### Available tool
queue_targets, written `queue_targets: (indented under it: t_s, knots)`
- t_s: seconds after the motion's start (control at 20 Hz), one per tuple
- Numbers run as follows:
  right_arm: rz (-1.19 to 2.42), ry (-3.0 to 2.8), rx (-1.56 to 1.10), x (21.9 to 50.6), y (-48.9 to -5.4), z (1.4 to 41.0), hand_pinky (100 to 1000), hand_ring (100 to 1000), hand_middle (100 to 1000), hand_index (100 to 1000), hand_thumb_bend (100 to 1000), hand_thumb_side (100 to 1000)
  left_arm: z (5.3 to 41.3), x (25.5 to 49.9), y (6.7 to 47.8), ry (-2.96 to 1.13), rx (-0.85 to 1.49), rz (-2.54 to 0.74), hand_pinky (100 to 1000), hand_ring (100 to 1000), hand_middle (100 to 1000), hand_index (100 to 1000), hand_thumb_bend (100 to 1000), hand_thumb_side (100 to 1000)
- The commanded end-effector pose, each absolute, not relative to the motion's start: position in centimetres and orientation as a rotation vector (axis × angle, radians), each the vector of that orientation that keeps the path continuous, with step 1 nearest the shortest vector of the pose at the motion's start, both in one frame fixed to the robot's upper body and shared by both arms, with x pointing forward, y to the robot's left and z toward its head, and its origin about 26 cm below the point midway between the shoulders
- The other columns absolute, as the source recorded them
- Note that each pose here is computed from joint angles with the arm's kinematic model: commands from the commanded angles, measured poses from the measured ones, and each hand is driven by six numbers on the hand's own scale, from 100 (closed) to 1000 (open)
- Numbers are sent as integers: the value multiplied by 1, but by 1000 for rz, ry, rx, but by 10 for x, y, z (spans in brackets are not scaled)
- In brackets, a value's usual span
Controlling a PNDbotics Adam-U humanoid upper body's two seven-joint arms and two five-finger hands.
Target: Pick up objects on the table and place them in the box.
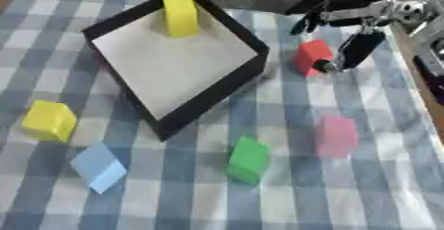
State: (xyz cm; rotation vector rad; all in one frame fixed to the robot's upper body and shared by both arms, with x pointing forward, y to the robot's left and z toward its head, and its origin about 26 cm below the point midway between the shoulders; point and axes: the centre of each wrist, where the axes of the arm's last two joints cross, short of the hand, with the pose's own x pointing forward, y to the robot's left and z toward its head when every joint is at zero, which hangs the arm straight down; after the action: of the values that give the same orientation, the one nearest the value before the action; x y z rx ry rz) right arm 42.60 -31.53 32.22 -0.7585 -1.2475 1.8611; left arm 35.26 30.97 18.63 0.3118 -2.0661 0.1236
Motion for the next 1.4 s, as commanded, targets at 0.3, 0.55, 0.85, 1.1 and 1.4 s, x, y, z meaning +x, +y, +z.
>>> queue_targets:
  t_s: [0.3, 0.55, 0.85, 1.1, 1.4]
  knots:
    - [1803, -1240, -866, 430, -329, 330, 947, 921, 901, 939, 277, 135, 204, 352, 308, -2117, 303, 99, 752, 722, 820, 850, 423, 712]
    - [1790, -1216, -890, 434, -333, 326, 949, 923, 903, 941, 291, 114, 208, 353, 305, -2128, 293, 91, 752, 720, 819, 849, 423, 712]
    - [1780, -1166, -921, 435, -340, 323, 951, 927, 909, 945, 305, 100, 208, 353, 305, -2128, 291, 87, 752, 719, 818, 849, 420, 715]
    - [1765, -1136, -931, 437, -345, 321, 950, 925, 908, 946, 306, 100, 209, 353, 305, -2128, 292, 86, 752, 718, 817, 849, 420, 715]
    - [1710, -1154, -953, 439, -351, 316, 945, 914, 888, 941, 285, 100, 210, 354, 303, -2131, 286, 73, 752, 718, 816, 848, 417, 718]
